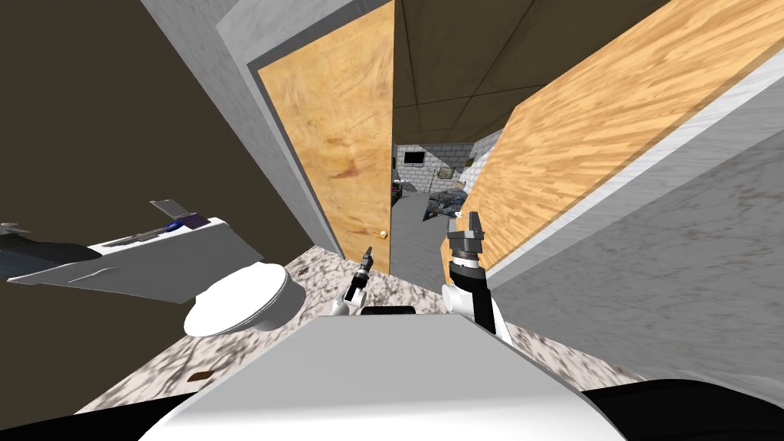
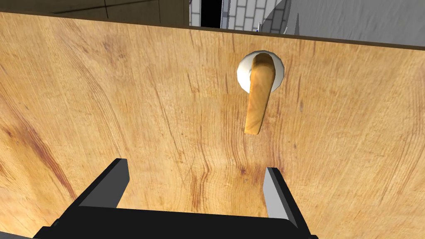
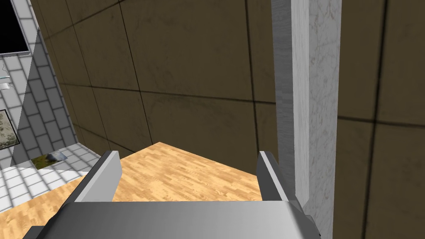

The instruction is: Push the door open

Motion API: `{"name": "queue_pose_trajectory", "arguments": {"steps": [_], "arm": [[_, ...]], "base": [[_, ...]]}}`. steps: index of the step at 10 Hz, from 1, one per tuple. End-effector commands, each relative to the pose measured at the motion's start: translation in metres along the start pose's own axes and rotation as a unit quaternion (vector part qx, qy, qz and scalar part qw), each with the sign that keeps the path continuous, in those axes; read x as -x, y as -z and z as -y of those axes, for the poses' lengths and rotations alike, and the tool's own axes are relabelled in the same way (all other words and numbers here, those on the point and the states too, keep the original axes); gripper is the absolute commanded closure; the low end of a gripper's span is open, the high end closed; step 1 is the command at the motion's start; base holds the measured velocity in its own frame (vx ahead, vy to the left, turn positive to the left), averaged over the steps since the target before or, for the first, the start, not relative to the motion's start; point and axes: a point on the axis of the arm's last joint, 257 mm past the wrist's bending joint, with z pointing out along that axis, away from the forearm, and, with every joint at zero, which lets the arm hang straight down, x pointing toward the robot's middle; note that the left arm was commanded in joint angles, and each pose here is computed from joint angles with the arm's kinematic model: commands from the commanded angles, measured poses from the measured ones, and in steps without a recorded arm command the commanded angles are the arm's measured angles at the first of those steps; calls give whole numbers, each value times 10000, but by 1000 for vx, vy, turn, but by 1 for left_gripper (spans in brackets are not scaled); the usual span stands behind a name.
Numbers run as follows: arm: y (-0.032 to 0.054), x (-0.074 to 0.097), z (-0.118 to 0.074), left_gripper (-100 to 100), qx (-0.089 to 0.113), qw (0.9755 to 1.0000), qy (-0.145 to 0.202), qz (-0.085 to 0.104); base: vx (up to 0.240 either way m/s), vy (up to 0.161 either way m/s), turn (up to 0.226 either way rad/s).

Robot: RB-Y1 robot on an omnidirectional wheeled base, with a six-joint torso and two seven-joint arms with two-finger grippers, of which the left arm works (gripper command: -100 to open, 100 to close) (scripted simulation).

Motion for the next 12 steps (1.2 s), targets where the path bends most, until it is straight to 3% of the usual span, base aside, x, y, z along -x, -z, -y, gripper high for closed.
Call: {"name": "queue_pose_trajectory", "arguments": {"steps": [1, 7, 12], "arm": [[0, -36, -85, -100, 97, 9999, -16, -48], [17, -171, -359, -100, 428, 9988, -87, -222], [31, -232, -463, -100, 563, 9979, -117, -296]], "base": [[59, 61, -84], [61, 76, -69], [40, 49, -42]]}}
